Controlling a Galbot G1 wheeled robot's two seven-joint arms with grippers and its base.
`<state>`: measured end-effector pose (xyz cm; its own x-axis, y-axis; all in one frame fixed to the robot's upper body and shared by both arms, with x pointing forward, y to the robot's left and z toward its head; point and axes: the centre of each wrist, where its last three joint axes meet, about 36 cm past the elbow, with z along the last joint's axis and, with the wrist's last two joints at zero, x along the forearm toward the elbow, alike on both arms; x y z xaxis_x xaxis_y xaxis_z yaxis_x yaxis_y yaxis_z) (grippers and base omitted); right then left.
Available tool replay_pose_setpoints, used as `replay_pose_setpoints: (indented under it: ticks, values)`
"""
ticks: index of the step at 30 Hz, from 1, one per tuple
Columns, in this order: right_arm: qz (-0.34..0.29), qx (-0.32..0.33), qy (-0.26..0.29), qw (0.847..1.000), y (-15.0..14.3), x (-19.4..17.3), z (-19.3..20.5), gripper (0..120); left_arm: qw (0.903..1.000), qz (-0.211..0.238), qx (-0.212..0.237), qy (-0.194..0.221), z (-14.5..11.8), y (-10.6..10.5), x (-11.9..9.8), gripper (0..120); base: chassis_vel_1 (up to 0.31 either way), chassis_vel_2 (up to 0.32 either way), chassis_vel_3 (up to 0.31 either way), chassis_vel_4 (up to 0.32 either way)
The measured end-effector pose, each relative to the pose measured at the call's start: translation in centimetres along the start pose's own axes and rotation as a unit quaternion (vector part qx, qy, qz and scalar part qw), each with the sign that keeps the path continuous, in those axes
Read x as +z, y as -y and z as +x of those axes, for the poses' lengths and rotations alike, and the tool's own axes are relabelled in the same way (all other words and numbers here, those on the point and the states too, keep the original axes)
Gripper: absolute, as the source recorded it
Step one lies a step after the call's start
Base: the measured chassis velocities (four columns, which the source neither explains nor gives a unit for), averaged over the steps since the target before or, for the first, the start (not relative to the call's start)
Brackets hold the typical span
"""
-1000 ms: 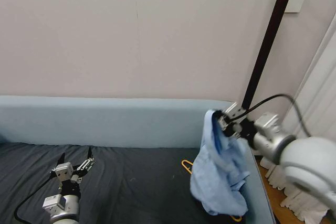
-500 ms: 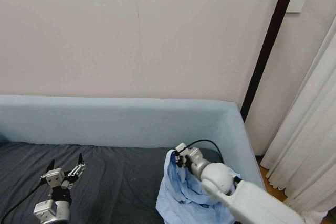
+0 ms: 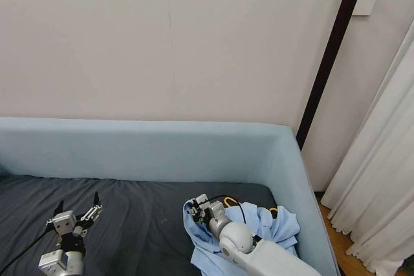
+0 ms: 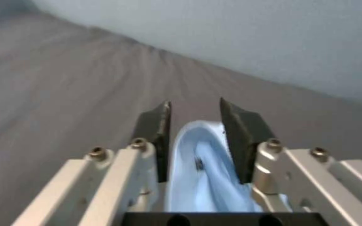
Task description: Pick up the clothes from the sofa and hang them on the clothes hanger.
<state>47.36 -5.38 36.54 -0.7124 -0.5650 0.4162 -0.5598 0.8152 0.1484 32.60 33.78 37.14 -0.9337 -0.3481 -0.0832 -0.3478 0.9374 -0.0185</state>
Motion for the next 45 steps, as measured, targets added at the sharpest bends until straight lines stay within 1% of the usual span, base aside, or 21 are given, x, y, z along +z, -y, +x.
replay_pose_setpoints:
  ticks: [1, 3, 6, 8, 9, 10, 11, 14, 15, 16, 18, 20, 25, 28, 29, 34, 35, 39, 41, 43, 45]
  values:
    - [-0.012, 0.007, 0.002, 1.0, -0.4, -0.4, 0.8, 40, 1.0, 0.0, 0.001, 0.0, 0.1, 0.1, 0.1, 100, 0.0, 0.0, 0.0, 0.0]
    - [-0.004, 0.02, 0.001, 1.0, -0.4, -0.4, 1.2, 43, 1.0, 0.0, 0.002, 0.0, 0.1, 0.2, 0.1, 100, 0.0, 0.0, 0.0, 0.0]
    - [0.062, 0.065, -0.007, 0.996, 0.9, 0.3, 2.7, 57, 1.0, 0.001, 0.004, 0.0, 0.3, 0.4, 0.3, 100, 0.0, 0.0, 0.0, 0.0]
    - [0.078, 0.067, -0.007, 0.995, 1.5, 0.7, 3.1, 61, 1.0, 0.001, 0.004, 0.0, 0.3, 0.4, 0.3, 100, 0.0, 0.0, 0.0, 0.0]
    - [0.091, 0.065, -0.006, 0.994, 2.1, 1.1, 3.4, 64, 1.0, 0.001, 0.005, 0.0, 0.3, 0.5, 0.3, 100, 0.0, 0.0, 0.0, 0.0]
    - [0.122, 0.058, -0.004, 0.991, 3.2, 2.2, 4.0, 72, 1.0, 0.001, 0.005, -0.001, 0.3, 0.4, 0.4, 100, 0.0, 0.0, 0.0, 0.0]
    - [0.122, 0.058, -0.004, 0.991, 3.2, 2.2, 4.0, 72, 1.0, 0.001, 0.005, -0.001, 0.3, 0.4, 0.4, 100, 0.0, 0.0, 0.0, 0.0]
    - [0.167, 0.038, -0.001, 0.985, 4.7, 4.5, 4.7, 84, 1.0, -0.001, 0.005, -0.003, 0.3, 0.3, 0.7, 100, 0.0, 0.0, 0.0, 0.0]
    - [0.167, 0.038, -0.001, 0.985, 4.7, 4.5, 4.7, 84, 1.0, -0.001, 0.005, -0.003, 0.3, 0.3, 0.7, 100, 0.0, 0.0, 0.0, 0.0]
    - [0.187, 0.03, -0.003, 0.982, 5.2, 5.5, 4.7, 90, 1.0, -0.002, 0.005, -0.003, 0.2, 0.3, 0.7, 100, 0.0, 0.0, 0.0, 0.0]
    - [0.188, 0.015, -0.013, 0.982, 5.4, 6.2, 4.6, 98, 1.0, -0.003, 0.005, -0.002, 0.0, 0.2, 0.5, 100, 0.0, 0.0, 0.0, 0.0]
    - [0.172, 0.003, -0.029, 0.985, 5.2, 6.1, 4.3, 100, 1.0, -0.005, 0.006, -0.002, -0.1, 0.0, 0.4, 100, 0.0, 0.0, 0.0, 0.0]
    - [0.159, -0.021, -0.065, 0.985, 5.2, 5.1, 3.3, 98, 0.9999, -0.013, 0.003, -0.006, -0.1, -0.7, 0.7, 100, 0.0, 0.0, 0.0, 0.0]
    - [0.156, -0.034, -0.115, 0.981, 5.2, 4.1, 2.2, 95, 0.9997, -0.021, -0.009, -0.013, -0.2, -1.7, 1.4, 100, 0.0, 0.0, 0.0, 0.0]
    - [0.156, -0.034, -0.115, 0.981, 5.2, 4.1, 2.2, 95, 0.9997, -0.021, -0.009, -0.013, -0.2, -1.7, 1.4, 100, 0.0, 0.0, 0.0, 0.0]
    - [0.164, -0.023, -0.139, 0.976, 5.7, 3.9, -0.5, 76, 0.9992, -0.027, -0.025, -0.016, 0.0, -3.3, 1.3, 100, 0.0, 0.0, 0.0, 0.0]
    - [0.164, -0.023, -0.139, 0.976, 5.7, 3.9, -0.5, 76, 0.9992, -0.027, -0.025, -0.016, 0.0, -3.3, 1.3, 100, 0.0, 0.0, 0.0, 0.0]
    - [0.171, -0.012, -0.149, 0.974, 6.0, 4.4, -1.5, 57, 0.999, -0.029, -0.033, -0.011, -0.1, -4.3, 0.6, 100, 0.0, 0.0, 0.0, 0.0]
    - [0.171, -0.011, -0.15, 0.974, 5.9, 4.5, -1.5, 55, 0.999, -0.029, -0.034, -0.01, -0.1, -4.4, 0.6, 100, 0.0, 0.0, 0.0, 0.0]
    - [0.178, -0.007, -0.153, 0.972, 5.8, 5.1, -1.5, 48, 0.999, -0.028, -0.033, -0.009, -0.1, -4.4, 0.5, 100, 0.0, 0.0, 0.0, 0.0]
    - [0.184, -0.005, -0.155, 0.971, 5.9, 5.3, -1.5, 45, 0.9991, -0.027, -0.033, -0.007, -0.1, -4.3, 0.4, 100, 0.0, 0.0, 0.0, 0.0]
